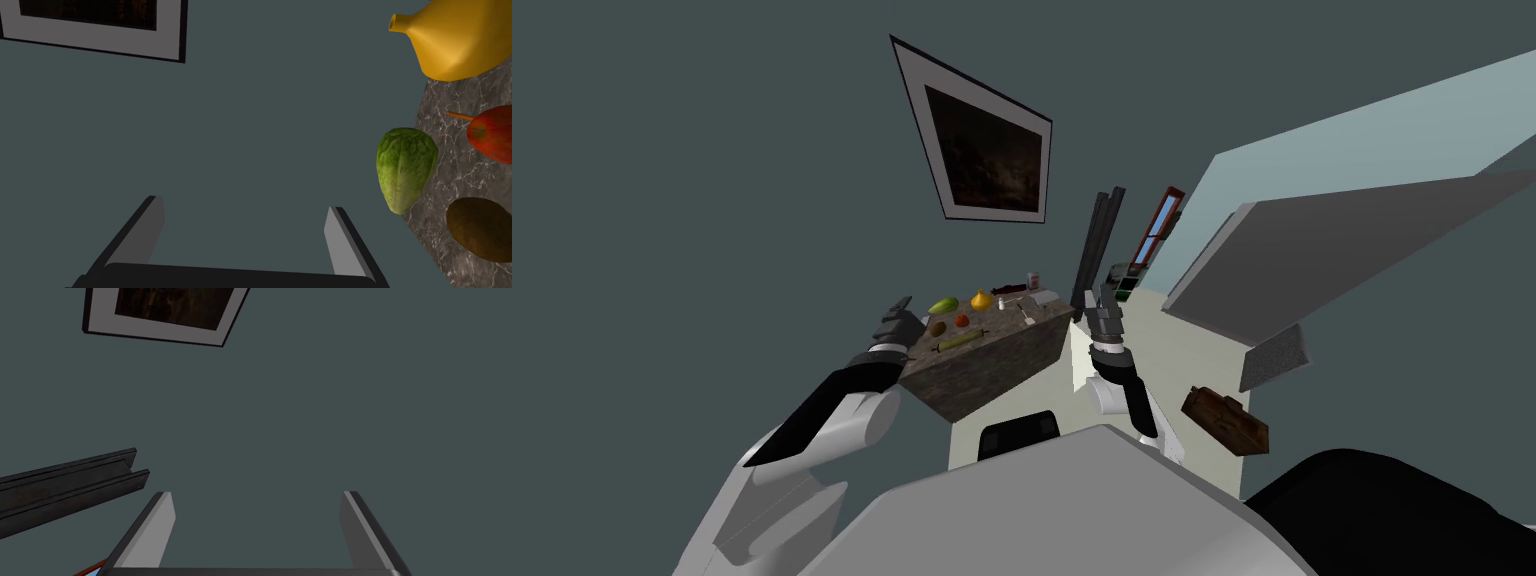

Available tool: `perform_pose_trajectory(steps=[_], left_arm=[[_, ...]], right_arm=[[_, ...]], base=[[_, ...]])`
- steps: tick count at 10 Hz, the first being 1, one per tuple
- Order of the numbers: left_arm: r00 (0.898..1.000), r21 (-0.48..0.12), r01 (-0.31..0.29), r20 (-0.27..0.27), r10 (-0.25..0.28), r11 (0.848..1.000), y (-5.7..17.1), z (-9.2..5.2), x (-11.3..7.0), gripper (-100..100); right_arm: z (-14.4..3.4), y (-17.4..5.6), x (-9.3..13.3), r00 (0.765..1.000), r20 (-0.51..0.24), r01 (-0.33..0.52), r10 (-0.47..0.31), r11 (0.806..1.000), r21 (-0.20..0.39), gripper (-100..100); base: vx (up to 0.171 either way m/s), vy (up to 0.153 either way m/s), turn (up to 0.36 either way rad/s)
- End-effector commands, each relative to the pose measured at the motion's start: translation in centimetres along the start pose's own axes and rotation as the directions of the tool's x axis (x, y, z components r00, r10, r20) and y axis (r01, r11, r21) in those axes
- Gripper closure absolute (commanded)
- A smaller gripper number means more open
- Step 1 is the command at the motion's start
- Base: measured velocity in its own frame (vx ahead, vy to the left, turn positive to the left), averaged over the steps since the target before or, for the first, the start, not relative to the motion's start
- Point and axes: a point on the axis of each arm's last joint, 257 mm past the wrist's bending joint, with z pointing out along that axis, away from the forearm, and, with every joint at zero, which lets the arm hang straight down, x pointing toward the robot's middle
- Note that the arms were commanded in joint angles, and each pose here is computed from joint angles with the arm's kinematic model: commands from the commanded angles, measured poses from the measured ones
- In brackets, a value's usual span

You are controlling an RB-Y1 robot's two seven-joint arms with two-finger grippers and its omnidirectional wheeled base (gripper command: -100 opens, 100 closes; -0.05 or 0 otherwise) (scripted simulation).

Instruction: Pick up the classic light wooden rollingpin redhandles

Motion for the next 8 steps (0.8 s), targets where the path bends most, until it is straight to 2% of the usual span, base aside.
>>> perform_pose_trajectory(steps=[1,6,7,8], left_arm=[[1.0,-0.042,0.008,0.027,-0.006,0.999,0.9,0.0,-1.1,-100],[0.998,-0.144,0.019,0.064,-0.01,0.989,3.5,-0.1,-2.3,-100],[0.996,-0.177,0.029,0.089,-0.013,0.984,4.3,-0.2,-3.2,-100],[0.996,-0.2,0.031,0.094,-0.012,0.979,4.9,-0.3,-3.3,-100]], right_arm=[[0.0,0.0,0.0,1.0,0.0,0.0,0.0,1.0,0.0,0],[0.0,0.0,0.0,1.0,0.0,0.0,0.0,1.0,0.0,0],[0.0,0.0,0.0,1.0,0.0,0.0,0.0,1.0,0.0,0],[0.0,0.0,0.0,1.0,0.0,0.0,0.0,1.0,0.0,0]], base=[[0.0,-0.014,-0.105],[0.003,-0.007,-0.036],[0.008,-0.008,-0.103],[0.009,-0.006,-0.074]])
